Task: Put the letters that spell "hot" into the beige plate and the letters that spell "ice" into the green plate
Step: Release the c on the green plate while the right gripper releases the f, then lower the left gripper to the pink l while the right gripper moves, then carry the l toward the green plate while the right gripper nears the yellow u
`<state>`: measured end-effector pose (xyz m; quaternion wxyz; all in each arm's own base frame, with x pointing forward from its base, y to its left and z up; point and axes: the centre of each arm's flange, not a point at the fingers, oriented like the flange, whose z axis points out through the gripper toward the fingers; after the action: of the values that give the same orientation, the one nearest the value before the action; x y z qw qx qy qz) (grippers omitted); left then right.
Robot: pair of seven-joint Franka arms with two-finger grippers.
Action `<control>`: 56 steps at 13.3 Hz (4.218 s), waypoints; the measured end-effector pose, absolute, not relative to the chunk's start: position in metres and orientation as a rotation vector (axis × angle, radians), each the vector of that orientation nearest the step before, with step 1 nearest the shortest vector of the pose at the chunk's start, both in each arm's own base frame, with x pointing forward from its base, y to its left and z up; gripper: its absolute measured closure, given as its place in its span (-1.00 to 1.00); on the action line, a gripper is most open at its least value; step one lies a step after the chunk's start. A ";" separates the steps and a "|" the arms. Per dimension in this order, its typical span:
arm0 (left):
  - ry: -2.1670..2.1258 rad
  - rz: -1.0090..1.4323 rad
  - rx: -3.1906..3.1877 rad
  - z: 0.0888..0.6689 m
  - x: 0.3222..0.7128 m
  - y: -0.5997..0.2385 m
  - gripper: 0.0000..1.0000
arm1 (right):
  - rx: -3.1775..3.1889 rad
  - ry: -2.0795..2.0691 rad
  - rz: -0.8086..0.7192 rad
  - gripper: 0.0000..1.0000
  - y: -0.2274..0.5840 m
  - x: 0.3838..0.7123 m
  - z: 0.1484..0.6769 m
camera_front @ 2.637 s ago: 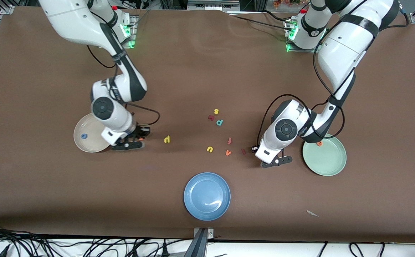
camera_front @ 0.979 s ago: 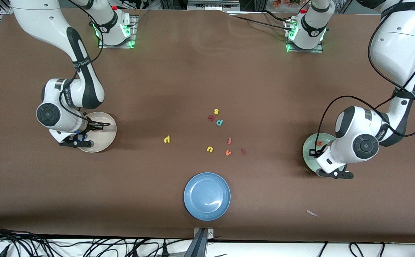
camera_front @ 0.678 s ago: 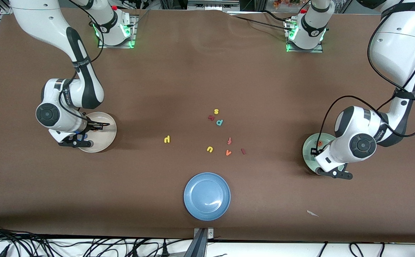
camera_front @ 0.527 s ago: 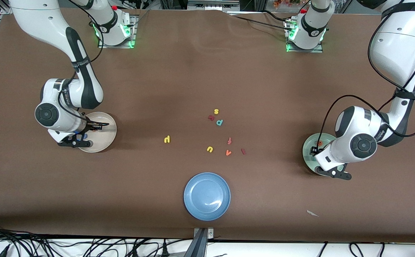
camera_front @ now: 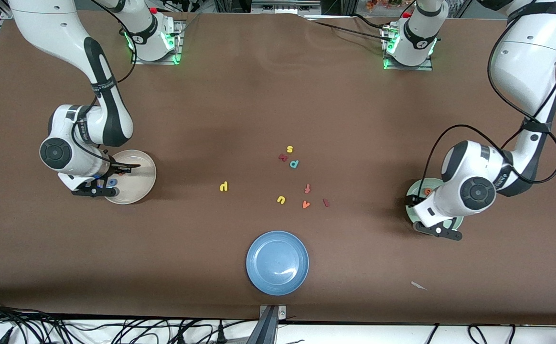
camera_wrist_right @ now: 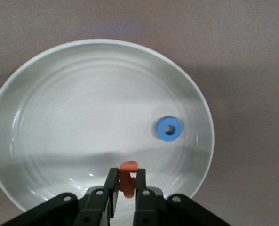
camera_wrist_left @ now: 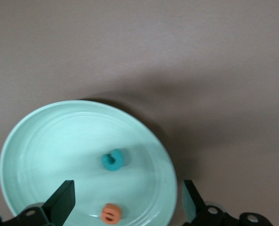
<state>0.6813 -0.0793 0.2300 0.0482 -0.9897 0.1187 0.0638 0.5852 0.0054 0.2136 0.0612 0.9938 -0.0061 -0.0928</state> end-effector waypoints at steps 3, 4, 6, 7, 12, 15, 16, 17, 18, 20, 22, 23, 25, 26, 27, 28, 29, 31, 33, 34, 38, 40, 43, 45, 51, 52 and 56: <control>0.310 0.182 -3.015 0.230 0.676 -0.119 -1.00 | 3.006 -0.018 -0.282 0.64 0.005 0.585 0.213; 0.291 0.178 -3.014 0.230 0.673 -0.131 -1.00 | 3.006 -0.018 -0.282 0.64 0.005 0.585 0.213; 0.252 0.170 -3.014 0.230 0.669 -0.151 -1.00 | 3.006 -0.019 -0.282 0.64 0.005 0.585 0.213; 0.237 0.169 -3.016 0.230 0.667 -0.159 -1.00 | 3.006 -0.019 -0.282 0.64 0.005 0.585 0.213; 0.150 0.178 -3.044 0.230 0.655 -0.204 -1.00 | 3.004 -0.016 -0.286 0.64 -0.003 0.584 0.213; 0.094 0.192 -3.061 0.230 0.648 -0.224 -1.00 | 3.003 -0.021 -0.299 0.64 -0.013 0.582 0.210; 0.082 0.202 -3.072 0.229 0.646 -0.227 -1.00 | 3.003 -0.020 -0.302 0.64 -0.013 0.582 0.209; 0.067 0.207 -3.077 0.227 0.644 -0.231 -1.00 | 3.002 -0.019 -0.304 0.64 -0.012 0.582 0.208; 0.049 0.203 -3.085 0.225 0.643 -0.237 -1.00 | 3.003 -0.017 -0.305 0.64 -0.012 0.582 0.208; 0.001 0.160 -3.112 0.219 0.642 -0.250 -1.00 | 3.003 -0.014 -0.305 0.30 -0.010 0.582 0.208; -0.039 0.154 -3.126 0.208 0.638 -0.264 -1.00 | 3.004 -0.005 -0.301 -0.11 -0.007 0.583 0.208; -0.073 0.163 -3.137 0.206 0.636 -0.269 -1.00 | 3.007 0.004 -0.296 -0.34 -0.003 0.584 0.210; -0.167 0.176 -3.158 0.204 0.633 -0.285 -1.00 | 3.013 0.024 -0.283 -0.81 0.007 0.586 0.213; -0.221 0.172 -3.159 0.203 0.631 -0.295 -1.00 | 3.017 0.028 -0.276 -0.88 0.011 0.586 0.215; -0.266 0.169 -3.158 0.202 0.630 -0.305 -1.00 | 3.022 0.022 -0.268 -0.88 0.016 0.587 0.217; -0.300 0.170 -3.156 0.200 0.629 -0.314 -1.00 | 3.028 0.007 -0.260 -0.88 0.024 0.588 0.219; -0.328 0.172 -3.155 0.198 0.628 -0.320 -1.00 | 3.035 -0.014 -0.251 -0.88 0.035 0.588 0.222; -0.385 0.175 -3.151 0.192 0.628 -0.329 -1.00 | 3.047 -0.046 -0.235 -0.88 0.057 0.587 0.227; -0.421 0.173 -3.152 0.188 0.631 -0.333 -0.97 | 3.053 -0.069 -0.232 -0.88 0.070 0.586 0.228; -0.430 0.173 -3.152 0.187 0.633 -0.334 -0.96 | 3.057 -0.084 -0.229 -0.88 0.077 0.585 0.228; -0.447 0.176 -3.151 0.183 0.634 -0.334 -0.86 | 3.088 -0.057 -0.194 -0.88 0.118 0.583 0.240; -0.458 0.176 -3.147 0.182 0.635 -0.335 -0.79 | 3.105 -0.021 -0.167 -0.88 0.138 0.584 0.245; -0.491 0.161 -3.126 0.175 0.636 -0.338 -0.51 | 3.133 -0.001 -0.100 -0.88 0.164 0.584 0.249; -0.504 0.140 -3.120 0.171 0.635 -0.343 -0.41 | 3.154 0.029 -0.040 -0.88 0.180 0.584 0.250; -0.533 0.126 -3.119 0.174 0.637 -0.345 0.18 | 3.219 0.043 0.064 -0.88 0.242 0.571 0.232; -0.534 0.123 -3.120 0.174 0.637 -0.345 0.32 | 3.223 0.022 0.066 -0.89 0.247 0.569 0.228; -0.537 0.122 -3.119 0.175 0.638 -0.345 0.67 | 3.237 -0.064 0.083 -0.89 0.273 0.566 0.227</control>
<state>0.6380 -0.3448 0.1746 -0.0129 -0.9847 -0.1694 0.0384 0.5657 0.2727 0.2265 -0.0485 0.9983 -0.0199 0.0257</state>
